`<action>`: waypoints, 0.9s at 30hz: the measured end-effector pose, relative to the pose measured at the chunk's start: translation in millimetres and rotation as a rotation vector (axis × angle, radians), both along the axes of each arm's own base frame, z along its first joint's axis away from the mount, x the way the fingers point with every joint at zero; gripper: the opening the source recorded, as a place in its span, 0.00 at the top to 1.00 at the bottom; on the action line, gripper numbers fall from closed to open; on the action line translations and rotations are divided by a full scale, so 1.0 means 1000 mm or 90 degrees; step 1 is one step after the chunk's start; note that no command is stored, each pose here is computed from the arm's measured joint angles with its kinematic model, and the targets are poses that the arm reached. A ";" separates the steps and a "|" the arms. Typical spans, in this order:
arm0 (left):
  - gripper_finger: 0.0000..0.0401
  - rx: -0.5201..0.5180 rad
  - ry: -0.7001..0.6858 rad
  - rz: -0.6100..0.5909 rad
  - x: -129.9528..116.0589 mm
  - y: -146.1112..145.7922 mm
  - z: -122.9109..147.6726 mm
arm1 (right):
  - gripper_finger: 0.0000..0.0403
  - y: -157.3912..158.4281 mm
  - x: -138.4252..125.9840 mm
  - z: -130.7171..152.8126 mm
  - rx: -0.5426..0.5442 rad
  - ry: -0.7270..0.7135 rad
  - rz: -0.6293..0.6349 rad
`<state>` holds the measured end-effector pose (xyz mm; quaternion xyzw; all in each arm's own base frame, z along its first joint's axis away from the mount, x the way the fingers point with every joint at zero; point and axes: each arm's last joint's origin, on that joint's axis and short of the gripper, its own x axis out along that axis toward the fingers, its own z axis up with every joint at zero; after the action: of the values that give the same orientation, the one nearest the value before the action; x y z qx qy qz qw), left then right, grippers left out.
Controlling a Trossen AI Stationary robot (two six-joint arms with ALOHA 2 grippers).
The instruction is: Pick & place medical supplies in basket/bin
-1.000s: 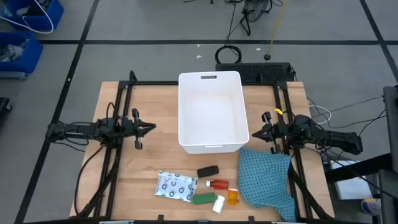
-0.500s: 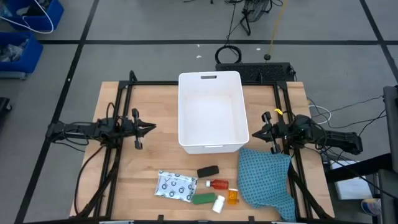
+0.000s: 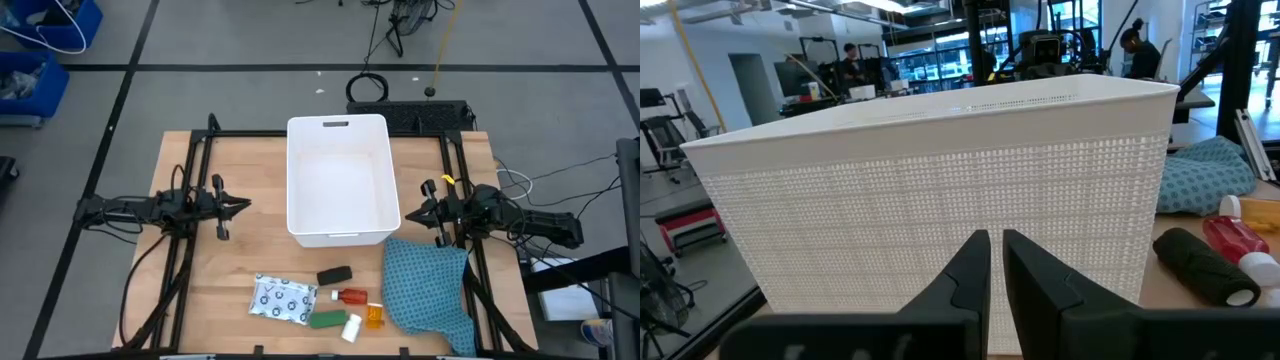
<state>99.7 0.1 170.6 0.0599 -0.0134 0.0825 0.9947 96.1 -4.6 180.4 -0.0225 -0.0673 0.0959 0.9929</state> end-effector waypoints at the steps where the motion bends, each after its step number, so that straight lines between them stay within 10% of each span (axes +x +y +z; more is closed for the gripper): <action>1: 0.91 0.000 0.000 0.000 0.000 0.000 0.000 | 1.00 0.000 0.000 0.000 0.000 0.000 0.000; 27: 0.91 0.000 0.000 0.000 0.000 0.000 0.000 | 1.00 0.000 0.000 0.000 -0.028 -0.007 -0.005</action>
<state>99.7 0.1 170.6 0.0597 -0.0134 0.0824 0.9947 96.1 -4.6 180.7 -0.0453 -0.0708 0.0936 0.9921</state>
